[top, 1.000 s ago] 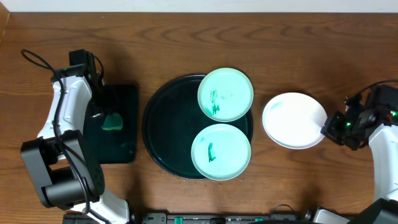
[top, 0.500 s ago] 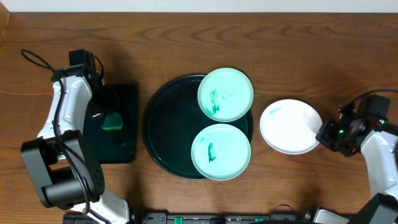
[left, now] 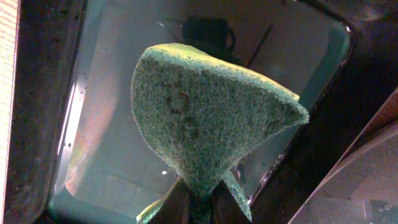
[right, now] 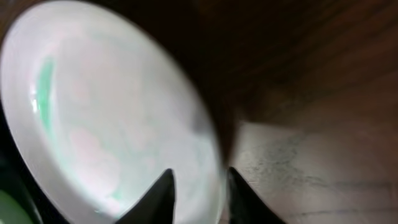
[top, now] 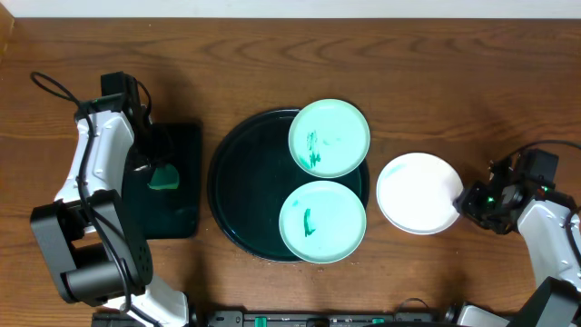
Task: Clean dirty plates on tray and stack at the side
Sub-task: 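Lower the white plate onto the table and release it, then move right gripper to the lower pale green plate rim and grasp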
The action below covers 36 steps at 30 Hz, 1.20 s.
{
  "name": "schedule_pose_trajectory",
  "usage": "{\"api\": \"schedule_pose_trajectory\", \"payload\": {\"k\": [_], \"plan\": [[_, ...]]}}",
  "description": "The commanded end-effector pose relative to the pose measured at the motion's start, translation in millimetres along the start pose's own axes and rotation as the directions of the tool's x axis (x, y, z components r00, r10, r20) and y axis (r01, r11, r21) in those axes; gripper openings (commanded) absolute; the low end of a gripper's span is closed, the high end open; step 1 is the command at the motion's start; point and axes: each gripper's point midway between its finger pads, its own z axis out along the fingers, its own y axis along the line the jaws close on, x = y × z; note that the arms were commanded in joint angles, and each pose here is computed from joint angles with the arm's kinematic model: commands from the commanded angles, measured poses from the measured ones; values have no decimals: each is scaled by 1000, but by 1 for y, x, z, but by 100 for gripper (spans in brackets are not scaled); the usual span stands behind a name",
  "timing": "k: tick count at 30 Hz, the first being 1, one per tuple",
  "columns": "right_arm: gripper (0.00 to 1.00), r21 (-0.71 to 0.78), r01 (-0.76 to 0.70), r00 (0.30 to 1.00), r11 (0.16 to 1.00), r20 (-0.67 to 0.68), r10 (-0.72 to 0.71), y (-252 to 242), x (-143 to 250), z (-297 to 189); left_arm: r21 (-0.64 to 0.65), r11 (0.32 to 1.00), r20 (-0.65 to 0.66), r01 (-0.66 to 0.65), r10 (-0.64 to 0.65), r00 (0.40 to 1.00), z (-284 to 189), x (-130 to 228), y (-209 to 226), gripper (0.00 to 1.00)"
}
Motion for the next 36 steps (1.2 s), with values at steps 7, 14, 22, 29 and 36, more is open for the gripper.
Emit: {"api": "schedule_pose_trajectory", "payload": {"k": [7, 14, 22, 29, 36], "plan": [[40, -50, 64, 998, 997, 32, -63, 32, -26, -48, -12, 1000, 7, 18, -18, 1000, 1, -2, 4, 7], [41, -63, 125, 991, 990, 55, -121, 44, -33, -56, -9, 1000, 18, 17, -17, 1000, 1, -5, 3, 7], [47, -91, 264, 964, 960, 54, -260, 77, -24, -49, -10, 1000, 18, 17, -17, 1000, 1, -5, 3, 7], [47, -105, 299, 954, 948, 59, -295, 90, -21, -47, -10, 1000, 18, 17, -17, 1000, 1, -5, 3, 7], [47, -105, 302, 953, 948, 60, -297, 90, -21, -47, -9, 1000, 21, 18, -18, 1000, 1, -6, 3, 7]]}}
